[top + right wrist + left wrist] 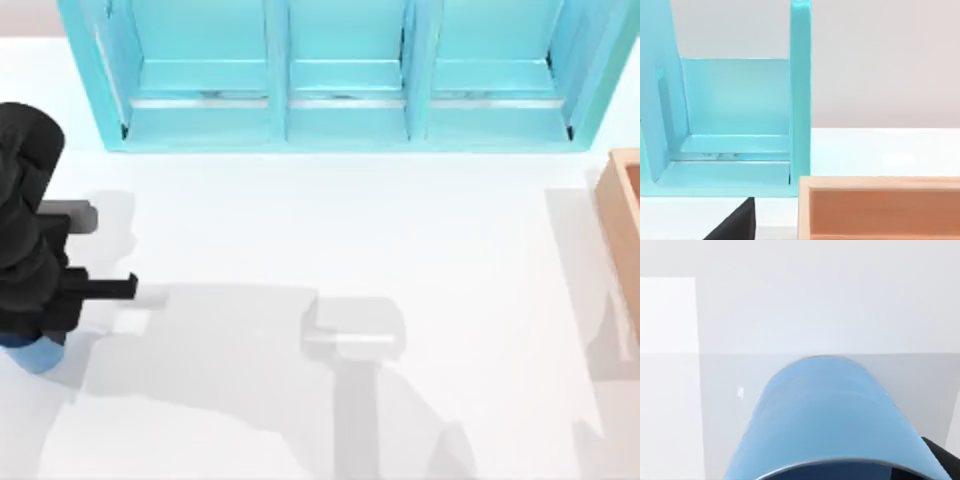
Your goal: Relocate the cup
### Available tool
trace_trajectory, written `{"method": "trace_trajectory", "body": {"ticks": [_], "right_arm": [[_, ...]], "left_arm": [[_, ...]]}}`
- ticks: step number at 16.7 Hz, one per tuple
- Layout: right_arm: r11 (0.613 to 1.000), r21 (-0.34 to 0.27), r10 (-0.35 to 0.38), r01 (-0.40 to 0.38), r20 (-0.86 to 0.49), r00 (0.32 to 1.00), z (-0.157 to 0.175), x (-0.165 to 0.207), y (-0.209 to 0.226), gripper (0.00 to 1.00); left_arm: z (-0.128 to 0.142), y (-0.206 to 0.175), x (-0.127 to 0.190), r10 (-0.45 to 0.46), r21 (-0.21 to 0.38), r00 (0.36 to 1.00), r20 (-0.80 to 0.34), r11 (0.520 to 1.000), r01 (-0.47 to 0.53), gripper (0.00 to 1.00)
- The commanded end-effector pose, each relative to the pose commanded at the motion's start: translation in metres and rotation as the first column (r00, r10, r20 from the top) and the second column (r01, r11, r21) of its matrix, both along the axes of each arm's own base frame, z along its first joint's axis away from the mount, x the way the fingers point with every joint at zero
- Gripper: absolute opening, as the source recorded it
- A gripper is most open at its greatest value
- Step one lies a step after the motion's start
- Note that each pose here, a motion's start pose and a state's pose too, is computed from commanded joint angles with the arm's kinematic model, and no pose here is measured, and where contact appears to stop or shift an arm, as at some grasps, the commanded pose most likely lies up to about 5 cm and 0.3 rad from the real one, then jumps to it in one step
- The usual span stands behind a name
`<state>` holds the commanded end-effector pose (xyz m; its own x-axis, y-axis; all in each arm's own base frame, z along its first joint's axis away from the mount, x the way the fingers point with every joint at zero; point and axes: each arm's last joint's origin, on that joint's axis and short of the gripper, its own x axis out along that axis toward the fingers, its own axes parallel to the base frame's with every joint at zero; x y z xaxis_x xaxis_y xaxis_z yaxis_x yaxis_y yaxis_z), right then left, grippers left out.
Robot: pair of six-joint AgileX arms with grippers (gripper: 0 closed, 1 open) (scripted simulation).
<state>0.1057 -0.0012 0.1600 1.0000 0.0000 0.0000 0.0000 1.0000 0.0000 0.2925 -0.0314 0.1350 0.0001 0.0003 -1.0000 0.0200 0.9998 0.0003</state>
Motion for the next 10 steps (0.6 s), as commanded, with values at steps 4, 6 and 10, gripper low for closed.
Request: {"method": "trace_trajectory", "body": {"ticks": [4,6,10], "right_arm": [[1.0,0.0,0.0,0.0,0.0,1.0,0.0,0.0,0.0,1.0],[1.0,0.0,0.0,0.0,0.0,1.0,0.0,0.0,0.0,1.0],[1.0,0.0,0.0,0.0,0.0,1.0,0.0,0.0,0.0,1.0]], "left_arm": [[0.004,0.011,0.007,0.0,0.0,1.0,-0.003,1.0,0.0,0.0],[0.01,0.034,0.019,0.001,0.0,1.0,-0.01,1.0,-0.001,0.0],[0.029,0.115,0.034,0.003,-0.006,1.0,-0.028,1.0,-0.003,0.0]]}}
